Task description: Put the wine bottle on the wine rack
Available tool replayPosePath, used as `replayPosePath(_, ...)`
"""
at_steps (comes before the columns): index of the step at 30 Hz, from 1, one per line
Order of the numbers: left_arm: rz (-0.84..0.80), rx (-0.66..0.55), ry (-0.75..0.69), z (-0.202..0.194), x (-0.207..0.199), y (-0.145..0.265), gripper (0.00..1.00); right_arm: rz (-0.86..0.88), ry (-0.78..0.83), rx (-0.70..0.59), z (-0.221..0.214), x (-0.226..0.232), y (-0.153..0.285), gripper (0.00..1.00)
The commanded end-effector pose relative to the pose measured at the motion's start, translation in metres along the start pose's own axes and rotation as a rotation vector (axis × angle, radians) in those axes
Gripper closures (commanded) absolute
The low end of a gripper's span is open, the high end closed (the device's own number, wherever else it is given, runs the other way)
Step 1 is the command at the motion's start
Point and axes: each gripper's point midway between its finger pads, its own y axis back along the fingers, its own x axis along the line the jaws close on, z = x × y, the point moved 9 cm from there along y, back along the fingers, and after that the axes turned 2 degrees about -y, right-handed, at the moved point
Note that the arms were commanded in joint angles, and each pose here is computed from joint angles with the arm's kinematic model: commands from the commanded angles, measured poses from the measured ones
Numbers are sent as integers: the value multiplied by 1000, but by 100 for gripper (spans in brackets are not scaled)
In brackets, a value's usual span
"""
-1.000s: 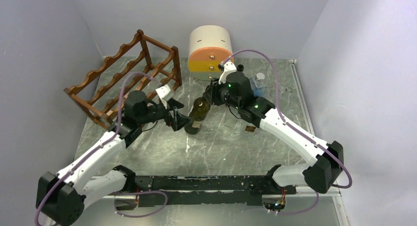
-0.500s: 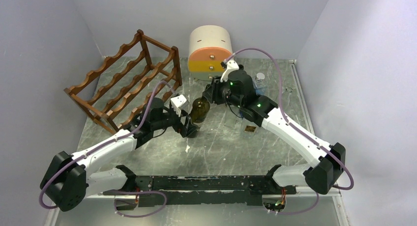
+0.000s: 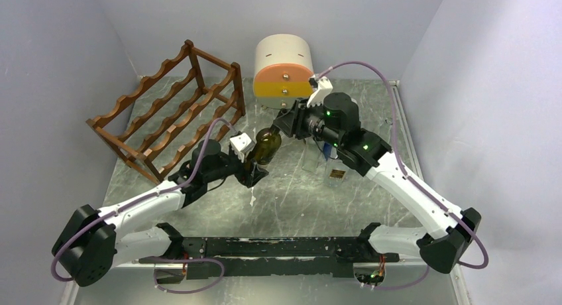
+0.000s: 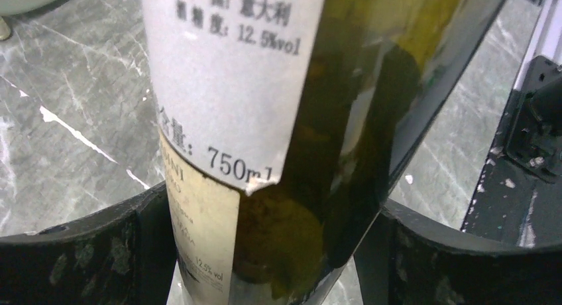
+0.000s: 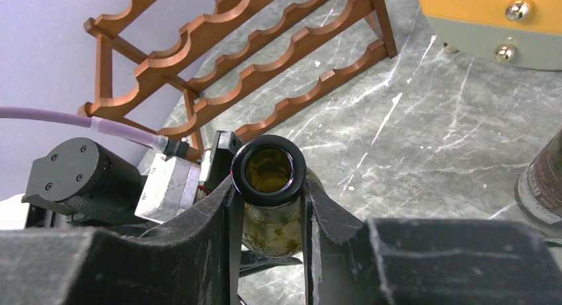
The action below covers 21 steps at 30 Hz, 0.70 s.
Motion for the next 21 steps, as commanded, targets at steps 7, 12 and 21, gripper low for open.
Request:
replayPosePath(7, -23, -177, -192, 49, -6, 15, 93, 202, -38, -168, 39, 36, 41, 100)
replayPosePath(12, -34, -227, -375, 100, -9, 33, 93, 190, 35, -123, 35, 34, 54, 52)
replayPosePath(21, 177, -241, -772, 165, 3, 76, 93, 145, 206, -114, 49, 34, 91, 21)
